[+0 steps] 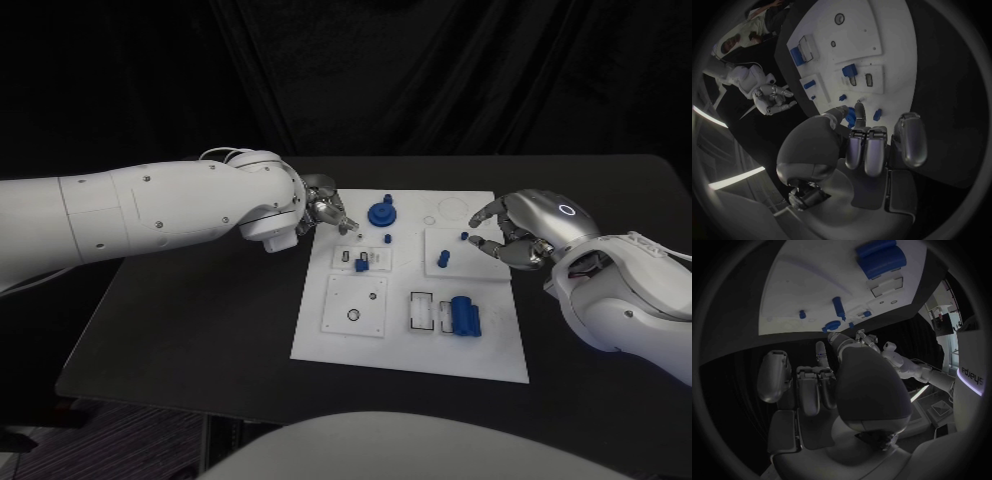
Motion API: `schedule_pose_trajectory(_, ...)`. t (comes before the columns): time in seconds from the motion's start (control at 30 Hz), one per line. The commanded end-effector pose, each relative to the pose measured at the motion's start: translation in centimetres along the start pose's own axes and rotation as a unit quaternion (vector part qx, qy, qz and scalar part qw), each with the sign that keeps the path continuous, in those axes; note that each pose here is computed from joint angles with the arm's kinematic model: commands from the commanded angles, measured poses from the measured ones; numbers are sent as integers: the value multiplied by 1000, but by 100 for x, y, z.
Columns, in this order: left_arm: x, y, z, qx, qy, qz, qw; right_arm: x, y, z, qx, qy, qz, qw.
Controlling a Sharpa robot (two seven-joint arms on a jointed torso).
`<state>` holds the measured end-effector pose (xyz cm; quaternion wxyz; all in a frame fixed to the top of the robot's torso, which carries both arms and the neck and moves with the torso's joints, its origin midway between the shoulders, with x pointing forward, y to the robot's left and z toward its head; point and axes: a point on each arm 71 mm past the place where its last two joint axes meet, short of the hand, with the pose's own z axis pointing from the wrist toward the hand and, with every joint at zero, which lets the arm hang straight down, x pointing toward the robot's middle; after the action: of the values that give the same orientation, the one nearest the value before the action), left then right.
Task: Assemble the parts on the task board
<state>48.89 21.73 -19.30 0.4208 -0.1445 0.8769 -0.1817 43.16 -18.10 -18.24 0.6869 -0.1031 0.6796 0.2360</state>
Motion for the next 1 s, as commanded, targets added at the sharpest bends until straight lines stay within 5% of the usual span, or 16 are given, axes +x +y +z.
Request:
schedule_pose_trajectory(0.03,-48,13,-73,49,-31,-91,994,-34,150,16,-45,-35,2,998)
schedule_pose_trajectory(0.3,-91,152,-222,79,-40,-142,986,23,483,140,-89,-32,4,995)
schedule_pose_trajectory(1.0,-8,217,-292,98,8,-140,985,349,1041,502,-121,17,-15,992)
